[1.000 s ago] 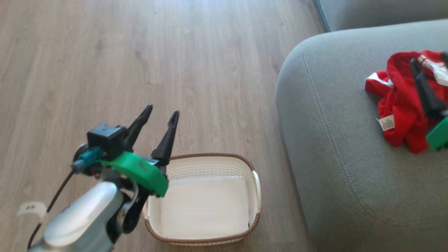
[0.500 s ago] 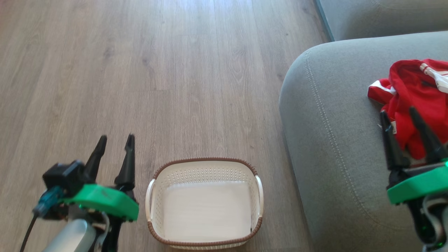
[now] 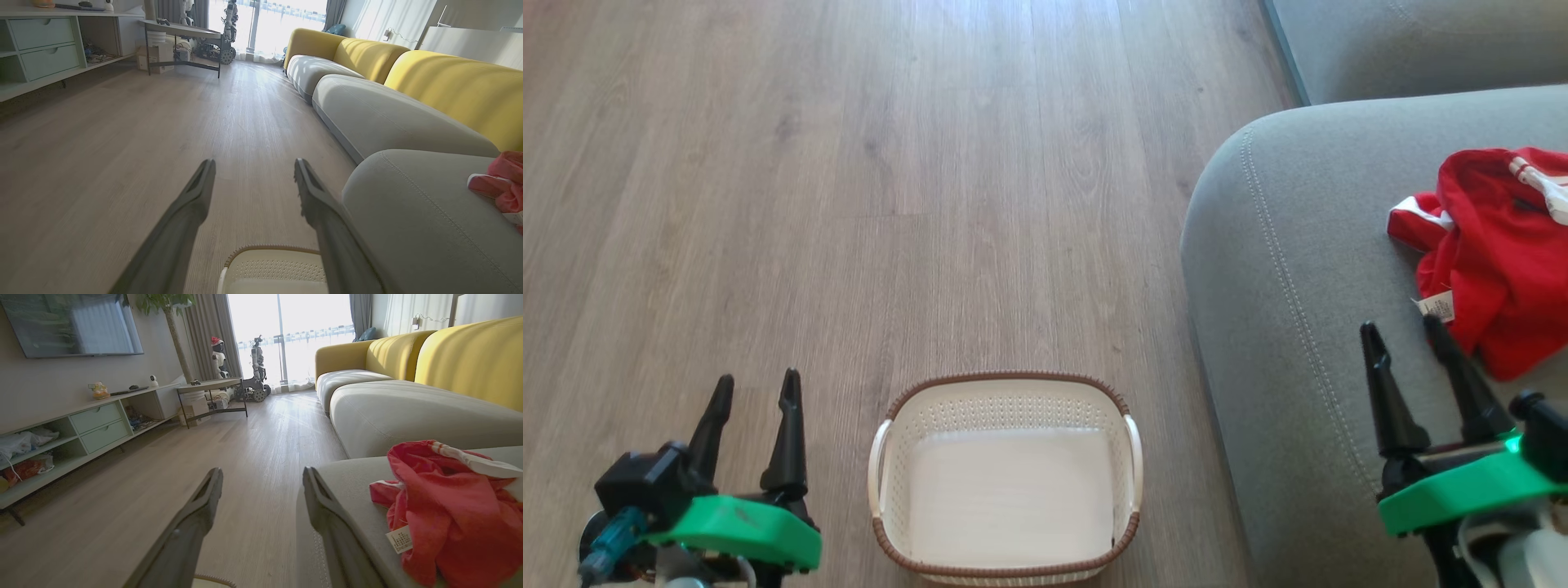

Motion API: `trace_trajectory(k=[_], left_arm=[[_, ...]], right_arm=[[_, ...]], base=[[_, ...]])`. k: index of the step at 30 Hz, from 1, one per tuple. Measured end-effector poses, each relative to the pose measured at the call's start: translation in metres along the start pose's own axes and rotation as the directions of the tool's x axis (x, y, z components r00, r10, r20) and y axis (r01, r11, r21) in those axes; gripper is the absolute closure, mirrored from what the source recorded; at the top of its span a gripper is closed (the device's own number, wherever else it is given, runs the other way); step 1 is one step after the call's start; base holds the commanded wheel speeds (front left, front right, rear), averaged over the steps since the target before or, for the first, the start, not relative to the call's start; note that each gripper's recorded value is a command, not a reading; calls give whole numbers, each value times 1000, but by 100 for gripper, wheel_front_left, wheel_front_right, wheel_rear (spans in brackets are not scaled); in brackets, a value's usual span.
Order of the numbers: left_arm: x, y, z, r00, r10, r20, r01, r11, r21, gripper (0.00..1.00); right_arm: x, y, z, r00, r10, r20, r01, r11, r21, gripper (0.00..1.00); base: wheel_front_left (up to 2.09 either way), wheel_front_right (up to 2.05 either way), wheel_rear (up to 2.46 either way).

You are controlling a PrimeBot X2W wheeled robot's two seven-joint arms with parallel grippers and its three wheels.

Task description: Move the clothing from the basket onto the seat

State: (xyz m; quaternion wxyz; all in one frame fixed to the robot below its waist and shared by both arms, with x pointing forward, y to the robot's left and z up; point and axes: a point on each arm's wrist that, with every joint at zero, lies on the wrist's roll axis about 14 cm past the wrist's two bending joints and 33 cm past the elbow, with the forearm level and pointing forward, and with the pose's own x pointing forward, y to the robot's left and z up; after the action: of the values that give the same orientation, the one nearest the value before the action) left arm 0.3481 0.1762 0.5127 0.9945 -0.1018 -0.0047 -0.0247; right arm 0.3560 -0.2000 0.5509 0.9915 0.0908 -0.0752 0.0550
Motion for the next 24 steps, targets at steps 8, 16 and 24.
trace_trajectory(k=[8,16,24], left_arm=[[-1,0,5,999,10,33,-10,1000,0,0],[-4,1,0,1000,12,26,-12,1000,4,0],[-2,-1,-1,1000,8,28,-8,1000,-2,0]], right_arm=[[-5,13,-15,1000,19,-25,-18,999,35,0],[-7,11,-16,1000,11,-27,-10,999,35,0],[-8,9,-16,1000,5,-27,-4,999,34,0]], base=[[0,0,0],[0,0,0],[0,0,0]])
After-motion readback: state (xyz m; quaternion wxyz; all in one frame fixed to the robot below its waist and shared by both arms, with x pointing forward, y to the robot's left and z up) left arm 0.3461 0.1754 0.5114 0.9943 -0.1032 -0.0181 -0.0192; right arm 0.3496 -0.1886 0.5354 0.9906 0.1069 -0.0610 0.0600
